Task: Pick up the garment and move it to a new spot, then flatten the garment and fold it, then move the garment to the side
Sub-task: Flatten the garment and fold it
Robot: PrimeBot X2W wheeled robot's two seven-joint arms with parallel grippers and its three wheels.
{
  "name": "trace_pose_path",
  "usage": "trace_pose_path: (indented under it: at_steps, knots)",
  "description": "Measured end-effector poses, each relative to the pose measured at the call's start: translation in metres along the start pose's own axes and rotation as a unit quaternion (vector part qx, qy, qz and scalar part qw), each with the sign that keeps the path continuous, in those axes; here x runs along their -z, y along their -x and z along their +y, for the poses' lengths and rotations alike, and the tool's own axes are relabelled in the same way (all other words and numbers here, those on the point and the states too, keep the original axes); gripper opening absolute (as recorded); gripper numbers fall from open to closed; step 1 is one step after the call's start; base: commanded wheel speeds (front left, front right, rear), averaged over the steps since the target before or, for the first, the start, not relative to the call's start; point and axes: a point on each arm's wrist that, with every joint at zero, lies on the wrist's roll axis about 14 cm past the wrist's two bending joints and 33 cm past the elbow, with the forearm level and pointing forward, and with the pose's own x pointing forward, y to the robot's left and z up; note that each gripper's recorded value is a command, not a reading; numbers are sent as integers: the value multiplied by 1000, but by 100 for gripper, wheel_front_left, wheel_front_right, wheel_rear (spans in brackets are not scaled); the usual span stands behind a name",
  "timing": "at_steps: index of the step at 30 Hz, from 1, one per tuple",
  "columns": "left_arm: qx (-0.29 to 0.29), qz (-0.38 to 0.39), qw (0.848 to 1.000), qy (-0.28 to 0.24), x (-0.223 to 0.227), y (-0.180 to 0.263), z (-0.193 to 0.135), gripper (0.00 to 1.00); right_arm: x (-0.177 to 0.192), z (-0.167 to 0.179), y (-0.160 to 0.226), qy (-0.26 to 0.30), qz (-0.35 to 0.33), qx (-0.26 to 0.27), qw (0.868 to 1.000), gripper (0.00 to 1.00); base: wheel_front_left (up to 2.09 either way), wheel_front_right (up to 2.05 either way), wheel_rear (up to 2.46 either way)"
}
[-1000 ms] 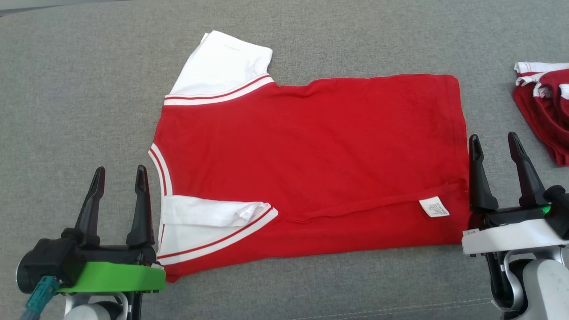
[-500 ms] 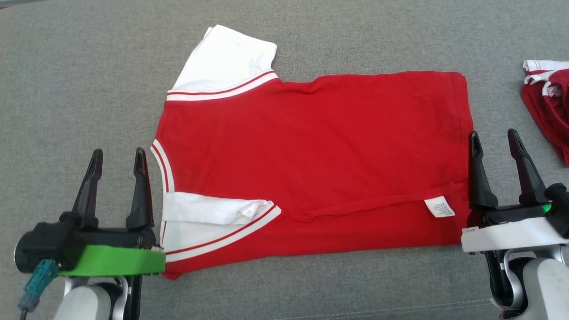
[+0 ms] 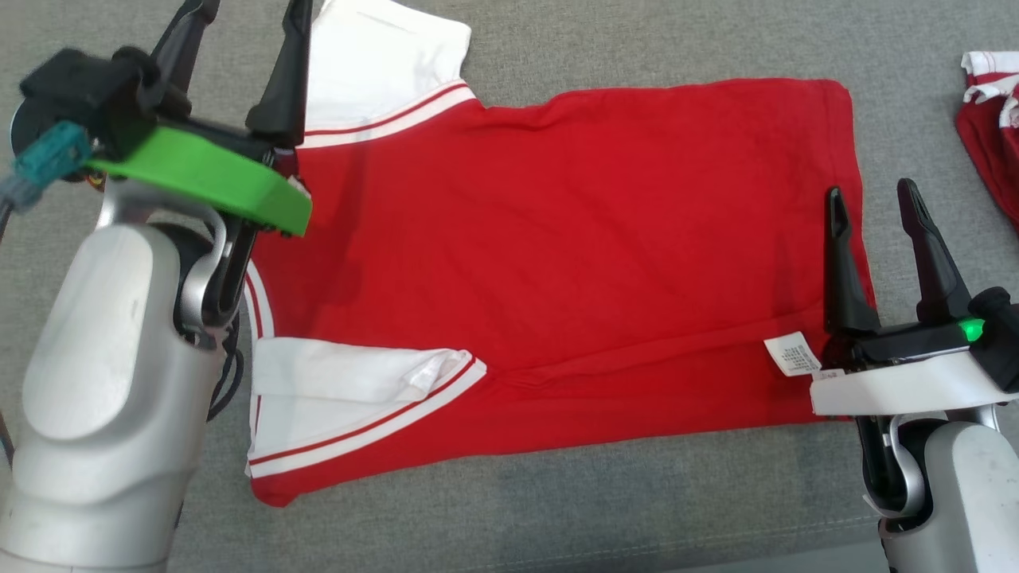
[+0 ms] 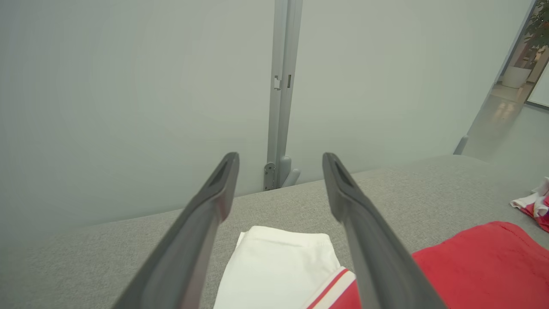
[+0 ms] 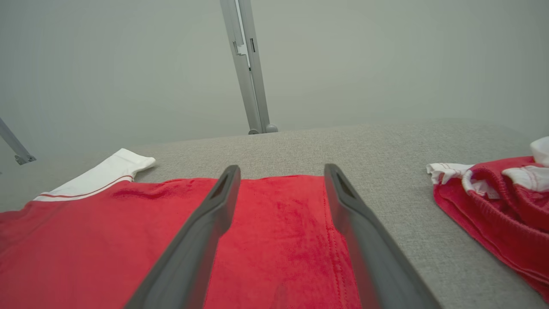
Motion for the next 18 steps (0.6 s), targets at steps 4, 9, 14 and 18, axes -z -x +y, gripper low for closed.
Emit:
trace_pose_path:
  at_steps: [4, 9, 14, 18]
  knots:
    - [1, 84, 996, 17, 45, -28, 8, 100, 11, -4, -3, 0, 10, 4, 1000, 100, 0, 0, 0]
    - [-10, 179, 983, 34, 97, -47, 19, 100, 21, -11, -4, -2, 22, 13, 1000, 100, 0, 0, 0]
    - [-25, 241, 969, 45, 137, -52, 30, 100, 32, -17, -3, -5, 34, 22, 999, 100, 0, 0, 0]
    - [-32, 273, 960, 58, 163, -49, 34, 26, 37, -27, -3, -3, 40, 34, 999, 100, 0, 0, 0]
